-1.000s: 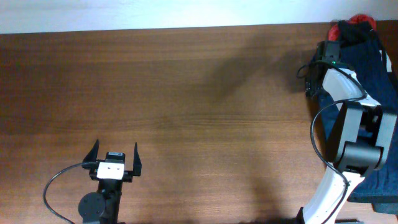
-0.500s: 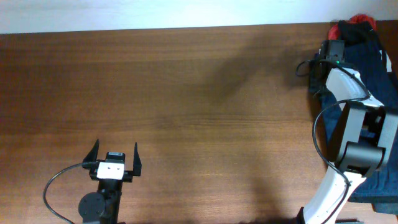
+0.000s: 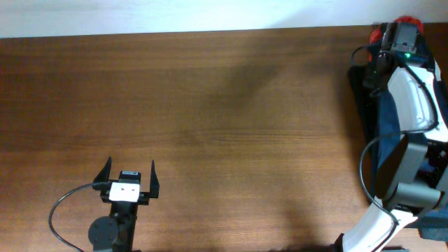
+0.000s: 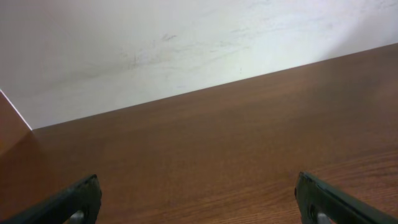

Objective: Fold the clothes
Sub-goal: 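Reach the right gripper to the navy shorts stack and grasp the top pair, then pull the navy shorts left with the right gripper onto the table center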

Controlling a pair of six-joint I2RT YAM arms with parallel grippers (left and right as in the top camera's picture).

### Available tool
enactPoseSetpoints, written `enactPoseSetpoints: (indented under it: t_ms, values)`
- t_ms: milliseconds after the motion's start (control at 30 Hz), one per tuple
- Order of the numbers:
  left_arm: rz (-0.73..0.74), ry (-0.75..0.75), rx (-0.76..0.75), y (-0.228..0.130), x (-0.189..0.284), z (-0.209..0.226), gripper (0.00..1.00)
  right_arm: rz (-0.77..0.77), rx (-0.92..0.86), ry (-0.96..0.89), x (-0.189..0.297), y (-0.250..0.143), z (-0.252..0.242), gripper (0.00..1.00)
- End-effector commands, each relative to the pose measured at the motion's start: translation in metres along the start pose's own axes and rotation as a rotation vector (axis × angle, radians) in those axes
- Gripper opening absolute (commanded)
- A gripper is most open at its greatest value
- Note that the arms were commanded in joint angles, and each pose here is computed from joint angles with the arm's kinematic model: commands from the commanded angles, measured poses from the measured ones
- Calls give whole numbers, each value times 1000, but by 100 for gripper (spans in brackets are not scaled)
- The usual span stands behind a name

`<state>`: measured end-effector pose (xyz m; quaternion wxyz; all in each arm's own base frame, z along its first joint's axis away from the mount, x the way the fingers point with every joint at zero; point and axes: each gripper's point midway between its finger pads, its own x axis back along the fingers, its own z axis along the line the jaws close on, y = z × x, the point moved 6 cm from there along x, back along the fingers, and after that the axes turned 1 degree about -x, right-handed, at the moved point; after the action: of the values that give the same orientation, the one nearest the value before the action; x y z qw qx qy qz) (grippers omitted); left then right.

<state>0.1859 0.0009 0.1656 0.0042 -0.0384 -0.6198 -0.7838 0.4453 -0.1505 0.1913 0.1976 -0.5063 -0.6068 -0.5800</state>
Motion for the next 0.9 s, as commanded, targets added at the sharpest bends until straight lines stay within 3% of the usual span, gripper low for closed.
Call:
enactPoseSetpoints:
  t_ms: [0,133,300,400,533,567,600,667,700,767,867]
  values:
    - [5,9,-12,-3,0,1,99,-146,-41,207,53,27,11,4]
    - [5,9,-12,-3,0,1,99,-160,35,407,80,25,59,4]
    - [5,9,-12,-3,0,1,99,-136,255,645,127,-3,171,4]
    - [5,9,-12,-3,0,1,99,-89,438,809,180,-54,265,4]
    - [5,9,-12,-3,0,1,99,-55,540,976,255,-128,355,4]
    - [5,9,-12,-3,0,1,99,-55,544,1003,269,-142,369,14]
    - [5,9,-12,-3,0,1,99,-71,535,997,282,-155,381,51]
    - [5,9,-12,-3,0,1,99,-105,552,981,291,-164,387,69]
    - [5,9,-12,-3,0,1,99,-94,550,980,294,-163,385,88]
    - [5,9,-12,-3,0,1,99,-75,511,937,297,-142,358,99]
    - [5,9,-12,-3,0,1,99,-15,379,842,291,-102,300,99]
